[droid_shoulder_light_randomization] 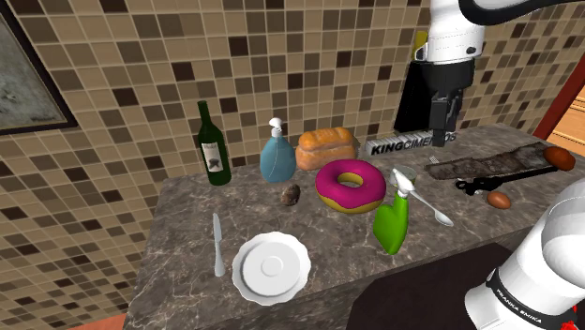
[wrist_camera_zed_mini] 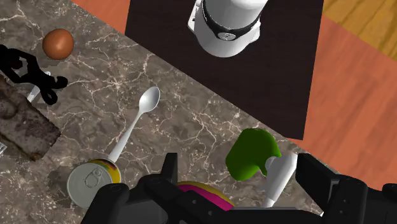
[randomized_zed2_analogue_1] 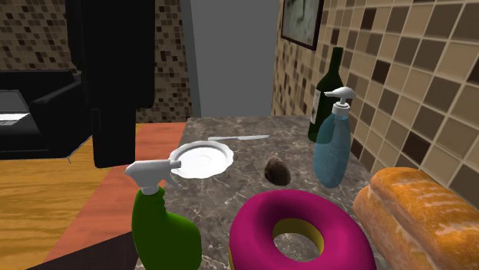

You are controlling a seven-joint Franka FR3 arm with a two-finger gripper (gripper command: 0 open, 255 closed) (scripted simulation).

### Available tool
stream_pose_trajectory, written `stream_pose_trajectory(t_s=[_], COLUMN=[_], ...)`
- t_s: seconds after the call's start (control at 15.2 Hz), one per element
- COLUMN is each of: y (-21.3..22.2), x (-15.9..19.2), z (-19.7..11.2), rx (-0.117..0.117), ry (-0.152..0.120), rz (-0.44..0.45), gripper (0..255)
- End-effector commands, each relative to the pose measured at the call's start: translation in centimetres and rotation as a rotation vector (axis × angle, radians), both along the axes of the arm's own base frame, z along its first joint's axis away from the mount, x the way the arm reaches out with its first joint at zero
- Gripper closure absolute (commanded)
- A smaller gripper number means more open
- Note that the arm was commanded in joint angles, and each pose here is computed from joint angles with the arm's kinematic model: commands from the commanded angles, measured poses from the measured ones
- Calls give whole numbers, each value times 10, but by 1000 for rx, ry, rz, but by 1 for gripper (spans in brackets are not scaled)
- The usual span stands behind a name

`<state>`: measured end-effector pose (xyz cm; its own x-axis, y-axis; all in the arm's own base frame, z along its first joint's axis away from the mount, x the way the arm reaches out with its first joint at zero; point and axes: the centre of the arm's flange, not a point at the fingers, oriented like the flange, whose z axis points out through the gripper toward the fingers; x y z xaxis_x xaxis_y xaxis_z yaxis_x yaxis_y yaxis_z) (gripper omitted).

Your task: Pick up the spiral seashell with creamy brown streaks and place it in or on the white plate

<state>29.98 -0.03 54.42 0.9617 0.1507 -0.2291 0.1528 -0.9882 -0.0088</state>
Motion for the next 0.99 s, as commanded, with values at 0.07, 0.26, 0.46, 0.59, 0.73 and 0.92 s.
stream_pose_trajectory(t_s=[0.07, 0.26, 0.46, 0.59, 0.73, 0.92], y=[9, 37, 62, 78, 93, 115], x=[4, 19, 37, 50, 64, 86], z=[-7, -28, -50, -64, -78, -100], rx=[-3, -13, -23, -29, -35, -45], ry=[-4, -18, -31, -40, -49, -62], rz=[-28, -112, -196, -252, -308, -392], gripper=[0, 0, 0, 0, 0, 0])
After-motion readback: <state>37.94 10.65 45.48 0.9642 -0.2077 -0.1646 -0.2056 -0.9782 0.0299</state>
